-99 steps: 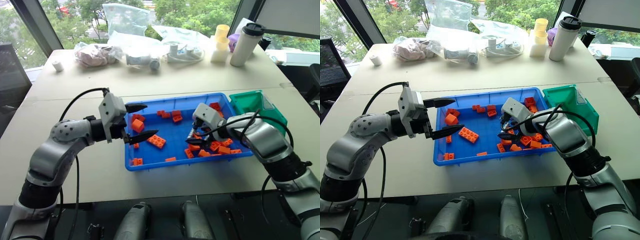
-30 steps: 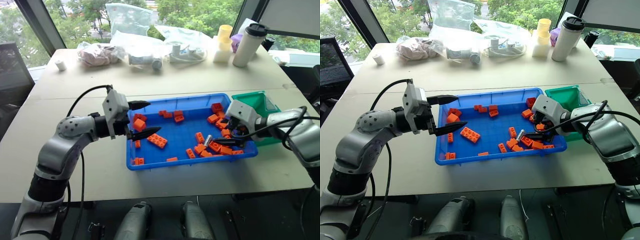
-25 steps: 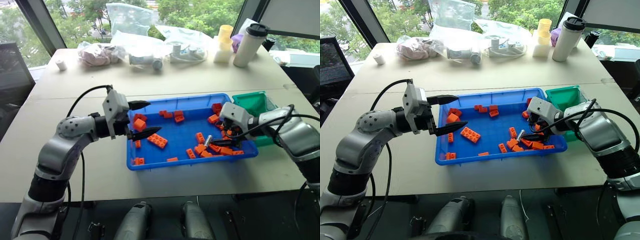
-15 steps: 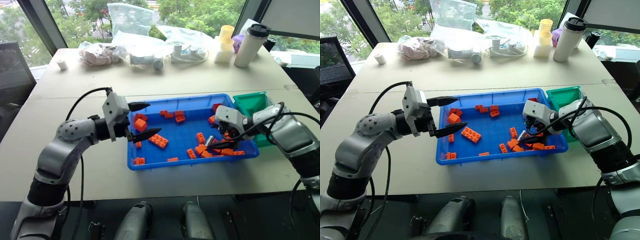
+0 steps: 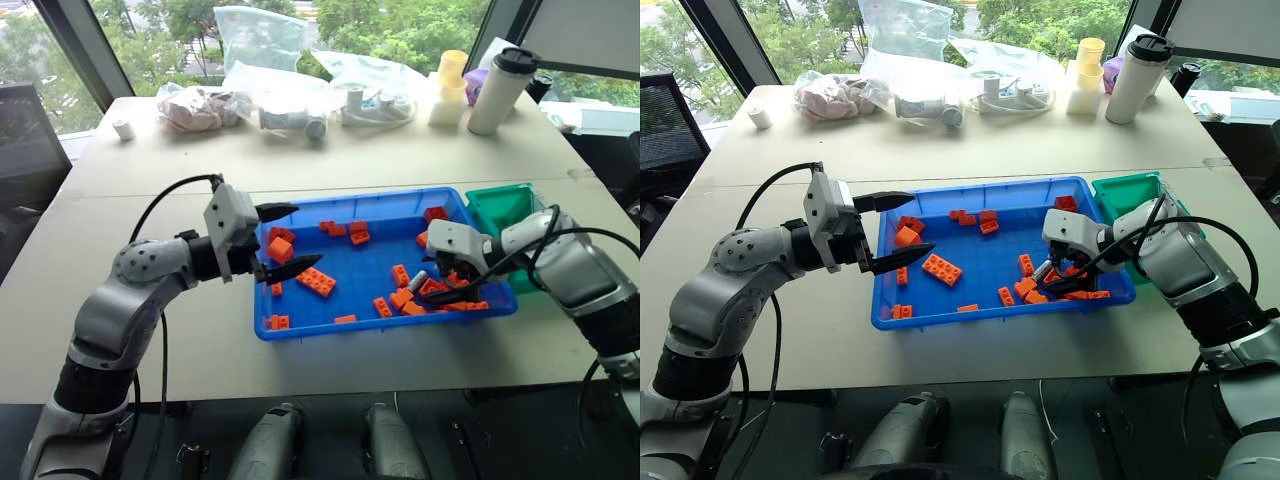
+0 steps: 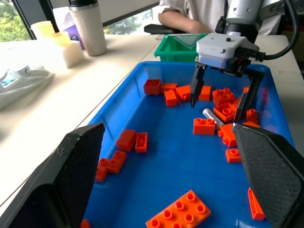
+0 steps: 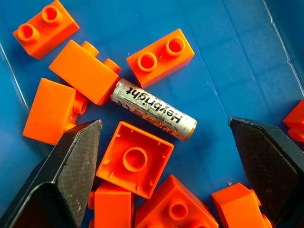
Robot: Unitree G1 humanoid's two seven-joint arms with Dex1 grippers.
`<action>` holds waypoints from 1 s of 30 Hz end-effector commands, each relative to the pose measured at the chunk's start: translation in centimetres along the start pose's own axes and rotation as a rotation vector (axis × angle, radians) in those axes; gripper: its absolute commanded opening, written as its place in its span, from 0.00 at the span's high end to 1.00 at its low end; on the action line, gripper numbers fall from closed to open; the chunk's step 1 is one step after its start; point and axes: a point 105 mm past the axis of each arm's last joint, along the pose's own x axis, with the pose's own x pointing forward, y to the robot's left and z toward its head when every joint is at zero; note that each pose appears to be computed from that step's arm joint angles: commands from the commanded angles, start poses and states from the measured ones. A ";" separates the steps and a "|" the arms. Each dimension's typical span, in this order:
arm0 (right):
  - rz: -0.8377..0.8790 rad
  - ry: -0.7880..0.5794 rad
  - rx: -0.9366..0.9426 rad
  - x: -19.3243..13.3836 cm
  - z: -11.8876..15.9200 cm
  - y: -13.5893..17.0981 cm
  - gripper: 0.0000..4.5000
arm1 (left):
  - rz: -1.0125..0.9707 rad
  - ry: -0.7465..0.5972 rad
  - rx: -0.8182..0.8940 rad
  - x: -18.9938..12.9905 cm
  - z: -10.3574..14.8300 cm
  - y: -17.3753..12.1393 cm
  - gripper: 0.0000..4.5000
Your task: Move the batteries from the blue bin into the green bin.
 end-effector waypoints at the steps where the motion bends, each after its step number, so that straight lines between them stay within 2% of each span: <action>1: -0.031 -0.016 -0.038 -0.4 0.9 -0.7 0.02 | 0.001 -0.030 0.045 -0.2 1.3 0.0 0.00; 4: -0.033 -0.016 -0.039 -0.2 1.0 -0.8 0.02 | 0.001 -0.030 0.044 -0.2 1.3 -0.1 0.00; 5: -0.030 -0.016 -0.043 0.0 1.0 -0.8 0.10 | 0.001 -0.030 0.044 -0.2 1.3 -0.1 0.00; 6: -0.029 -0.014 -0.051 0.1 1.1 -0.7 0.13 | 0.001 -0.029 0.045 -0.2 1.3 -0.1 0.00; 8: -0.024 -0.012 -0.065 0.3 1.2 -0.7 0.31 | 0.004 -0.030 0.043 -0.2 1.3 0.0 0.00; 14: -0.032 0.003 -0.084 0.5 1.2 -0.7 0.99 | 0.014 -0.026 0.043 -0.4 1.3 0.0 0.00; 19: -0.115 -0.131 -0.056 -1.9 4.3 -2.0 1.00 | 0.020 -0.024 0.045 -0.4 1.2 0.0 0.00; 22: -0.224 -0.196 -0.009 -4.6 5.6 -3.9 1.00 | 0.022 -0.025 0.048 -0.4 1.2 0.0 0.00; 26: -0.458 -0.184 0.070 -10.1 3.7 -7.1 1.00 | 0.021 -0.030 0.049 -0.3 1.3 0.0 0.00; 30: -0.578 -0.098 0.117 -13.0 0.4 -8.1 1.00 | 0.016 -0.035 0.048 -0.2 1.2 0.1 0.00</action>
